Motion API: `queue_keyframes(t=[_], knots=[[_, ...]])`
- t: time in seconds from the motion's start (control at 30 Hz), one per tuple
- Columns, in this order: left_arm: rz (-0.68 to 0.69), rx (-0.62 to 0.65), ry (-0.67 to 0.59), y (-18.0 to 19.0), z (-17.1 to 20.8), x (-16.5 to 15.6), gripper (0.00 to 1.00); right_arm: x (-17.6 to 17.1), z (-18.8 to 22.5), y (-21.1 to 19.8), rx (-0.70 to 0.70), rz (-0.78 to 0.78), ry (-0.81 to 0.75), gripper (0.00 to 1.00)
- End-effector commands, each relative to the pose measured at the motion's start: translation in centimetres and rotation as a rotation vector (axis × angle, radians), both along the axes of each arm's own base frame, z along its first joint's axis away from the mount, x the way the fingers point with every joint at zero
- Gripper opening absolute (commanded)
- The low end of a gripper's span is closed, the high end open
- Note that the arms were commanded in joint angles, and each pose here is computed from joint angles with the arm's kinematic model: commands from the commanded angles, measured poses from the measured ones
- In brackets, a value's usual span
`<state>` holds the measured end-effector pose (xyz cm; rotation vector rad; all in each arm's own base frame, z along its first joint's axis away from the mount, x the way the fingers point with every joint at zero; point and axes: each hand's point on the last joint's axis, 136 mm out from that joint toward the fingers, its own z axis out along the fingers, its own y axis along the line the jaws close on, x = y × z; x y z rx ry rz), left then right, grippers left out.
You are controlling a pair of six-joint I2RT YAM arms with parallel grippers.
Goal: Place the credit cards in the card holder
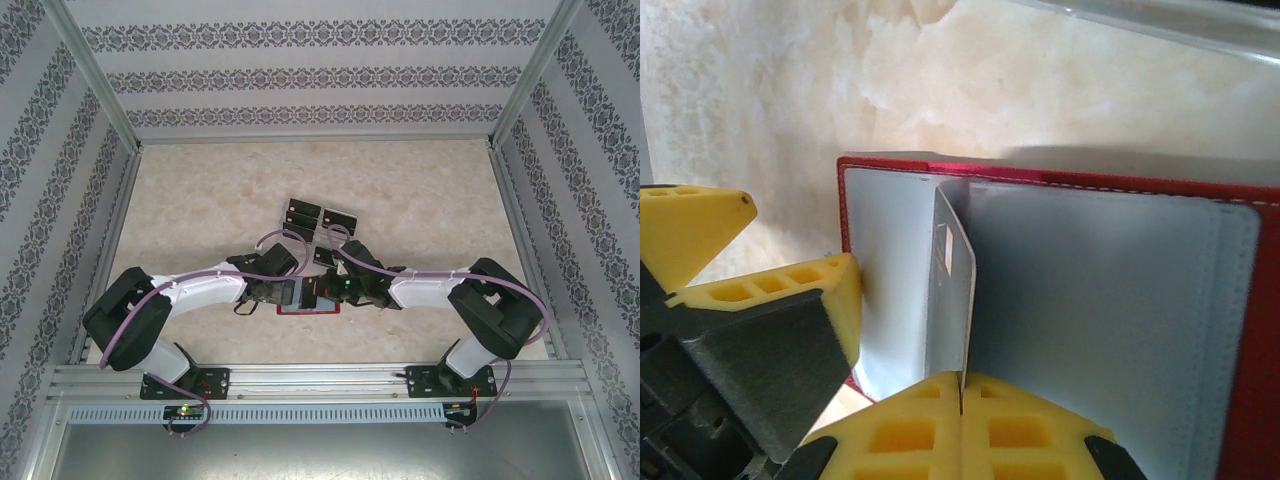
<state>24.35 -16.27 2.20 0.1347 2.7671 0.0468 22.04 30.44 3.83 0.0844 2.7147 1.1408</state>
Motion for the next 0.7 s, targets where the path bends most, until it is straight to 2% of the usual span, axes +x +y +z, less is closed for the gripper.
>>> queue_keyframes(t=[0.0, 0.67], knots=[[-0.012, 0.059, 0.061, 1.0, -1.5, -1.5, 1.0, -0.9, -1.8, -1.1, -0.036, 0.02, 0.034, 0.0], [-0.016, 0.054, 0.071, 0.8, -1.9, -1.6, 1.0, -0.9, -2.8, 0.4, -0.027, 0.075, 0.077, 0.0]])
